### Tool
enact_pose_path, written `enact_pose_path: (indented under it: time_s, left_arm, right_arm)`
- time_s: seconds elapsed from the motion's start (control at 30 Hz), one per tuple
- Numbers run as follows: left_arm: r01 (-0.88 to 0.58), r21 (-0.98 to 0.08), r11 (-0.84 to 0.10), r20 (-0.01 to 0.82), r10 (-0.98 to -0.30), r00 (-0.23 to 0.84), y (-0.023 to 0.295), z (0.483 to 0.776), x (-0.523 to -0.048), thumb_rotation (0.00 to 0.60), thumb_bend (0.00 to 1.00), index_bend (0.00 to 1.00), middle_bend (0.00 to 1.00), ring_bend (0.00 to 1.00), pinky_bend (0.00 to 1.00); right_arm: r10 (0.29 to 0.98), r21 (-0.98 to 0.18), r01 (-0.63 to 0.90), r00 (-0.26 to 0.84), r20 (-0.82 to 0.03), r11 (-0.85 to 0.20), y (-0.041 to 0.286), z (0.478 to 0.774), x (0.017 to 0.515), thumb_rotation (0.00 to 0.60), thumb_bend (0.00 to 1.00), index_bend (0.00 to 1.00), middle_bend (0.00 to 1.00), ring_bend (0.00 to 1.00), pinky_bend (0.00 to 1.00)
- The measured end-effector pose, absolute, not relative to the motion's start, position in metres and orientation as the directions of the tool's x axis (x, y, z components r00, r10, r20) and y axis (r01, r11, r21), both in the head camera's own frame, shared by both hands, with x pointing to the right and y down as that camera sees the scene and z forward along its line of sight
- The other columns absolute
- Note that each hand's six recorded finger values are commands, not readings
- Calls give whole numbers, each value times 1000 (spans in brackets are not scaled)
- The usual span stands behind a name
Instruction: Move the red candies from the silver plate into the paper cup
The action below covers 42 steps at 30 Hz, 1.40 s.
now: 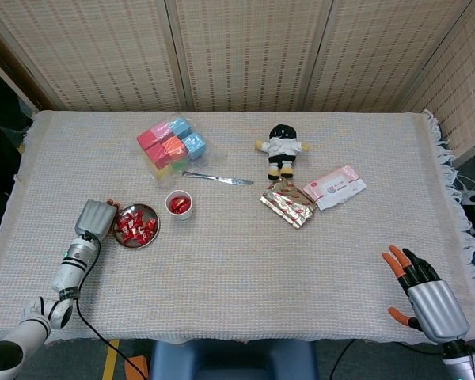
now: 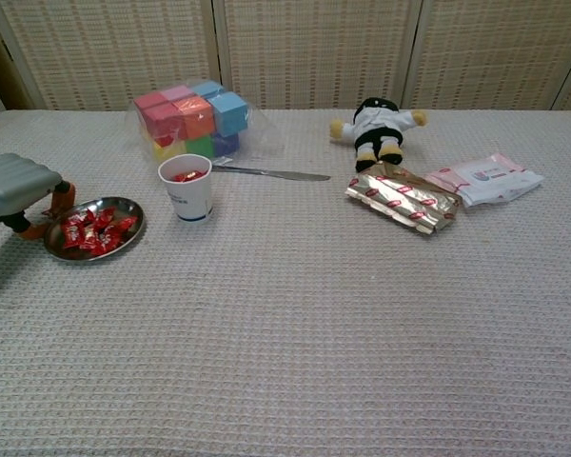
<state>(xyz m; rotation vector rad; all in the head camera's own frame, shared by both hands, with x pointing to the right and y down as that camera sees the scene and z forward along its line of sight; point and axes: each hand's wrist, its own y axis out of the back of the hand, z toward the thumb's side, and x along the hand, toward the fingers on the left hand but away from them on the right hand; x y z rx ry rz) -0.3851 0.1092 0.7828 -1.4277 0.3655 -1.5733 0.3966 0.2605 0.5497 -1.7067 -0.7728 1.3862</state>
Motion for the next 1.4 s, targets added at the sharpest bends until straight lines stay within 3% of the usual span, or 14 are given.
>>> enact_pose_path:
  time_s: [0.37, 0.87, 1.13, 1.4]
  left_arm:
    - [399, -771, -496, 585, -800, 136, 110, 776, -388, 600, 404, 575, 536, 753, 1000]
    - [264, -841, -472, 514, -849, 123, 98, 748, -401, 600, 395, 556, 531, 752, 1000]
    - [141, -887, -440, 462, -853, 245, 84, 726, -338, 600, 394, 505, 518, 753, 1000]
    - [221, -906, -360, 418, -842, 342, 52, 712, -252, 600, 396, 481, 492, 753, 1000]
  right_arm:
    - [838, -860, -27, 212, -503, -510, 260, 553, 396, 600, 0, 0, 0, 0, 176]
    - [833, -856, -32, 213, -510, -516, 258, 556, 394, 600, 0, 0, 0, 0, 177]
    - [825, -847, -34, 211, -525, -530, 254, 562, 393, 600, 0, 0, 0, 0, 177]
    - [818, -837, -25, 200, -539, -546, 250, 563, 397, 600, 0, 0, 0, 0, 177]
